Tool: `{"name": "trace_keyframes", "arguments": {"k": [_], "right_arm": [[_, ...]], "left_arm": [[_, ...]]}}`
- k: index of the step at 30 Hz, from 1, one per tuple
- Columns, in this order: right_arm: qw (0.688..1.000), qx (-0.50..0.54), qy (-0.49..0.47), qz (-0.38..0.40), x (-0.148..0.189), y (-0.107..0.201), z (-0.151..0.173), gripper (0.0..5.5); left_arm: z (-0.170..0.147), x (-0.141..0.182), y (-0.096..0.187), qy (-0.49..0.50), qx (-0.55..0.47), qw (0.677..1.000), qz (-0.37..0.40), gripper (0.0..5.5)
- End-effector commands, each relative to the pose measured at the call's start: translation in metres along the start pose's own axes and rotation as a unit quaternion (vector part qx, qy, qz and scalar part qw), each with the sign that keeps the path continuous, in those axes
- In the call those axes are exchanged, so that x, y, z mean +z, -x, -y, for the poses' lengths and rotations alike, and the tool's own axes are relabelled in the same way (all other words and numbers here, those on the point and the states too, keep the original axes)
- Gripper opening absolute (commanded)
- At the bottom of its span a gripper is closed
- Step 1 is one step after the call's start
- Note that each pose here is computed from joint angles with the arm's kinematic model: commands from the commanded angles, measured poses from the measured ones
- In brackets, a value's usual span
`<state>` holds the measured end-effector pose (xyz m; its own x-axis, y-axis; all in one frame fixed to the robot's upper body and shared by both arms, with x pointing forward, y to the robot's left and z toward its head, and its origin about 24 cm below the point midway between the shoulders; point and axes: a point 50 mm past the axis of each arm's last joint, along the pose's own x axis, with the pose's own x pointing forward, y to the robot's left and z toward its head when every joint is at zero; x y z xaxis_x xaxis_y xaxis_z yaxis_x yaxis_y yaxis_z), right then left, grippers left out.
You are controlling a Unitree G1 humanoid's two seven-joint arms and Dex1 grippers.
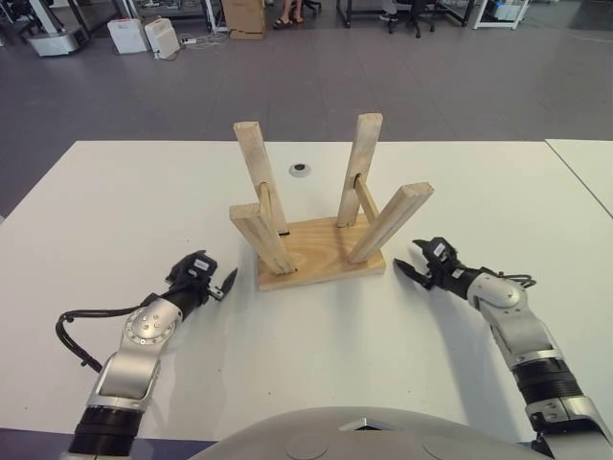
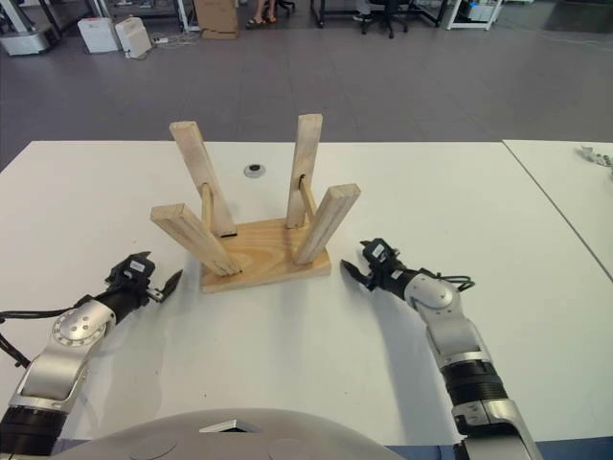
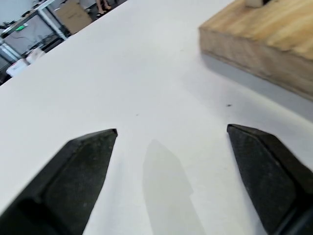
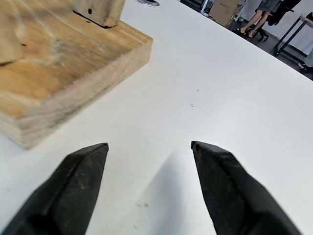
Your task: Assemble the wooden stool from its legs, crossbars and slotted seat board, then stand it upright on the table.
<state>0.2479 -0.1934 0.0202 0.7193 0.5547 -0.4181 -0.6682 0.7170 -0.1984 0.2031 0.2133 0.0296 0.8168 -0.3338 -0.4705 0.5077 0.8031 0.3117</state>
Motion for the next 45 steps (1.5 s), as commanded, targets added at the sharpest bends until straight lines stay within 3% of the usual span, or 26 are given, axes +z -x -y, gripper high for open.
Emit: {"name": "trace_keyframes", "arguments": {"k": [1, 4, 7, 13, 16, 21, 29, 31, 35, 40, 45], "right_arm": [[0.998, 0.051, -0.016, 0.026, 0.019, -0.015, -0.028, 3.2], [0.99, 0.116, -0.025, 0.079, 0.053, -0.013, -0.054, 3.2], [0.98, 0.161, -0.049, 0.109, 0.077, 0.002, -0.063, 3.2], [0.962, 0.206, -0.08, 0.161, 0.128, 0.054, -0.032, 3.2], [0.971, 0.192, -0.057, 0.132, 0.127, 0.071, -0.016, 3.2], [0.979, 0.171, -0.045, 0.099, 0.12, 0.08, -0.005, 3.2], [0.982, 0.132, 0.092, -0.1, 0.062, 0.098, 0.033, 3.2], [0.978, 0.167, 0.099, -0.083, 0.065, 0.097, 0.033, 3.2], [0.963, 0.26, 0.074, -0.013, 0.077, 0.069, 0.022, 3.2], [0.947, 0.311, 0.081, -0.01, 0.077, 0.04, 0.016, 3.2], [0.941, 0.325, 0.095, -0.015, 0.074, 0.033, 0.018, 2.21]], "left_arm": [[0.037, 0.013, -0.014, 0.032, -0.097, 0.995, -0.003, 4.15], [0.042, 0.046, -0.02, 0.07, -0.124, 0.988, 0.058, 4.15], [0.038, 0.073, -0.008, 0.097, -0.148, 0.978, 0.108, 4.15], [0.013, 0.104, 0.037, 0.088, -0.194, 0.962, 0.17, 4.15], [0.007, 0.099, 0.052, 0.079, -0.212, 0.962, 0.152, 4.15], [-0.009, 0.079, 0.053, 0.111, -0.19, 0.969, 0.111, 4.15], [-0.051, 0.026, 0.067, 0.001, -0.156, 0.987, -0.037, 4.15], [-0.061, 0.028, 0.064, -0.03, -0.161, 0.986, -0.032, 4.15], [-0.051, 0.05, 0.043, -0.085, -0.282, 0.956, 0.011, 4.15], [-0.036, 0.071, 0.008, -0.111, -0.363, 0.924, 0.052, 3.96], [-0.03, 0.074, 0.003, -0.11, -0.417, 0.901, 0.056, 3.08]]}}
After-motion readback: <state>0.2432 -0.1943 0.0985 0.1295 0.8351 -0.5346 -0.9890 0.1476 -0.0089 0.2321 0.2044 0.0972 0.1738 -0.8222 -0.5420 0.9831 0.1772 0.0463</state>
